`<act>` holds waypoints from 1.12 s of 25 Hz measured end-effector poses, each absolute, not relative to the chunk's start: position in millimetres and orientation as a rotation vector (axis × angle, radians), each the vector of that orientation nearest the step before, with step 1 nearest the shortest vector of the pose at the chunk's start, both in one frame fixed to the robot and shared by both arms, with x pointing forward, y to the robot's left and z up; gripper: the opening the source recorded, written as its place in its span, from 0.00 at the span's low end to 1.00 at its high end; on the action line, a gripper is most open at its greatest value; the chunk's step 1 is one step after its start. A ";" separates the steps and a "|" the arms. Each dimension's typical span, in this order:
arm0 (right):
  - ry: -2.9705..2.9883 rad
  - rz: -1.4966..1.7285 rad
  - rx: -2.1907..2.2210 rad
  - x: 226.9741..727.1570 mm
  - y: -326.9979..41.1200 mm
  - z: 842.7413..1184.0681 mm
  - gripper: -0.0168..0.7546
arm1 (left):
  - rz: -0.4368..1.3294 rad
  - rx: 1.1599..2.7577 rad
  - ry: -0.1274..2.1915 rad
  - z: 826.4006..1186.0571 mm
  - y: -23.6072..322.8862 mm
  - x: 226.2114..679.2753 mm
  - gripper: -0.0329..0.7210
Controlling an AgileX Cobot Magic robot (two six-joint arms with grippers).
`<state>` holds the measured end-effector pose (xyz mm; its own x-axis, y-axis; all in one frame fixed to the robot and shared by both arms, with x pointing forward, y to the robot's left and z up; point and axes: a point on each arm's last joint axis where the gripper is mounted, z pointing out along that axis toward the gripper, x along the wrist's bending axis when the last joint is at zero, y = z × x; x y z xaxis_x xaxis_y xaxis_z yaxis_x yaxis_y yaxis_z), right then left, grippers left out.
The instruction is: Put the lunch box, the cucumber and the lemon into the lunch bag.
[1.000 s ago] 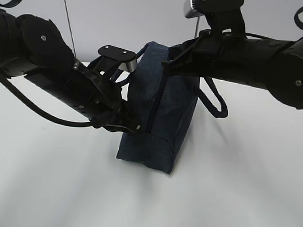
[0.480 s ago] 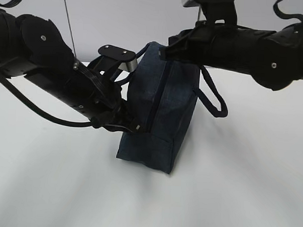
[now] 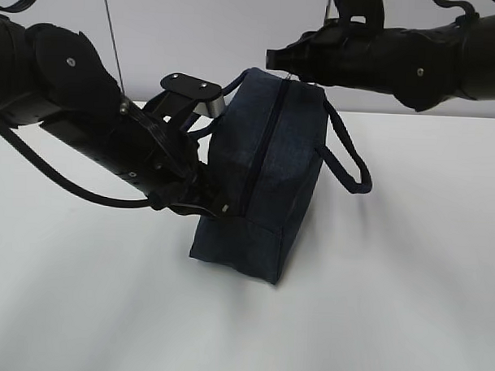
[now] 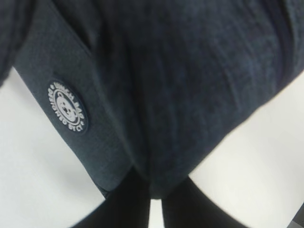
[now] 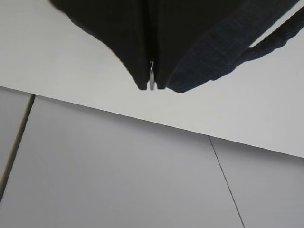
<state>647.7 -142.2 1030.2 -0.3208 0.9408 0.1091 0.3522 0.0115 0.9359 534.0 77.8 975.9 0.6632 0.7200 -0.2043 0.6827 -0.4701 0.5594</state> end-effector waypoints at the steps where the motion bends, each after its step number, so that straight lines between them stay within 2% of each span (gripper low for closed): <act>1: 1.717 1.305 1.338 651.1 -142.1 1028.4 0.02 | 0.079 2.261 1.079 975.9 77.8 534.0 0.04; 13: 1.760 1.237 1.401 694.1 -132.7 1019.6 0.02 | 0.080 2.262 1.077 975.9 77.8 534.0 0.04; 18: 1.777 1.171 1.483 710.9 -142.8 1017.0 0.02 | 0.082 2.261 1.078 975.6 77.9 534.0 0.04; 28: 1.832 1.086 1.587 712.0 -149.8 1018.0 0.02 | 0.073 2.254 1.084 975.6 77.5 533.7 0.04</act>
